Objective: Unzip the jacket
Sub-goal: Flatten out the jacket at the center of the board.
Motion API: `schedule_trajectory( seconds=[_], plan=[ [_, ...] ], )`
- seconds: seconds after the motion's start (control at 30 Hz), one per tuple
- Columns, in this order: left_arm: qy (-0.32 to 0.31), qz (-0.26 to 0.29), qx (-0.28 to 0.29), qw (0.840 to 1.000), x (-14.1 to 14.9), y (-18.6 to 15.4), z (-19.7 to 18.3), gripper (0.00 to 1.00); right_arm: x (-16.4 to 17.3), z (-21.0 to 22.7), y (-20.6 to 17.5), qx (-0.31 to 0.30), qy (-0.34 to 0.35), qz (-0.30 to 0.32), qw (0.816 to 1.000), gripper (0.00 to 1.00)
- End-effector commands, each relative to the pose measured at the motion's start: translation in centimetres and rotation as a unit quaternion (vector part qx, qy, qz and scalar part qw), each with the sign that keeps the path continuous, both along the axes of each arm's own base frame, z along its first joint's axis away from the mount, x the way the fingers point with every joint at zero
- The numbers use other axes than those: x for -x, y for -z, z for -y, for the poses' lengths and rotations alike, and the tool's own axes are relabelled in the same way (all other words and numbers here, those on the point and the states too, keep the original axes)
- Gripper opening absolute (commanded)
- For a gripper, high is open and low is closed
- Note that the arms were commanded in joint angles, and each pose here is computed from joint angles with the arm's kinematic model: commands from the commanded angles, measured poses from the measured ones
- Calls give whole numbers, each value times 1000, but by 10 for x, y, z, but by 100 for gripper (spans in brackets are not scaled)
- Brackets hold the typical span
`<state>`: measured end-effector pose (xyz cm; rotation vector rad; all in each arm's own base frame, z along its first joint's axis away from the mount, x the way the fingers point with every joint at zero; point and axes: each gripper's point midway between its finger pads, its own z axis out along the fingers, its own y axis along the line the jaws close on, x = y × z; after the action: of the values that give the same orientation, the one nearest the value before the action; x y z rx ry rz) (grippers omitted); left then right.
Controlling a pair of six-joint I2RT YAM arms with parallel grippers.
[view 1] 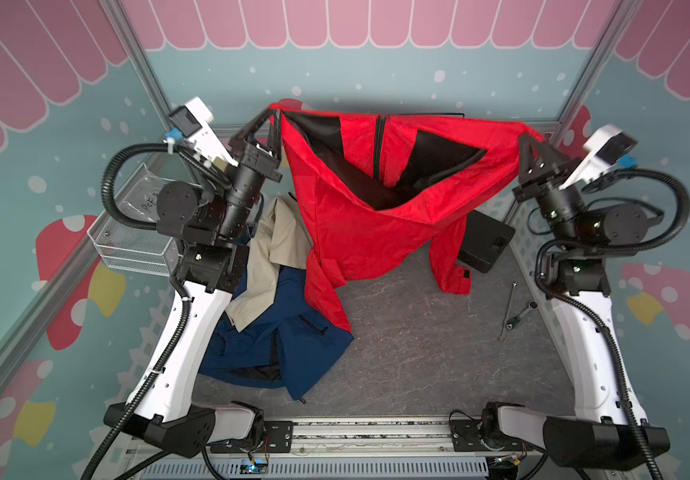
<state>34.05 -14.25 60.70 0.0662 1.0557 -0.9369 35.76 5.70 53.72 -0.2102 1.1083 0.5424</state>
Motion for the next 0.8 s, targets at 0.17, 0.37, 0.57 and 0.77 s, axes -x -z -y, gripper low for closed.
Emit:
schedule_trajectory(
  seconds=[0.17, 0.37, 0.57, 0.77],
  plan=[
    [2, -327, -63, 943, -1, 318, -5, 0, -1, -3, 310, 1, -12, -359, 933, 0],
    [16, -415, -108, 903, 40, 367, -10, 0, 26, -2, 356, -21, -7, -477, 879, 0],
    [73, -464, -121, 874, 72, 371, 1, 0, 47, 21, 372, -33, 71, -562, 824, 0],
    [90, -491, -171, 849, 111, 388, -2, 0, 68, 43, 347, -44, 142, -559, 816, 1]
  ],
)
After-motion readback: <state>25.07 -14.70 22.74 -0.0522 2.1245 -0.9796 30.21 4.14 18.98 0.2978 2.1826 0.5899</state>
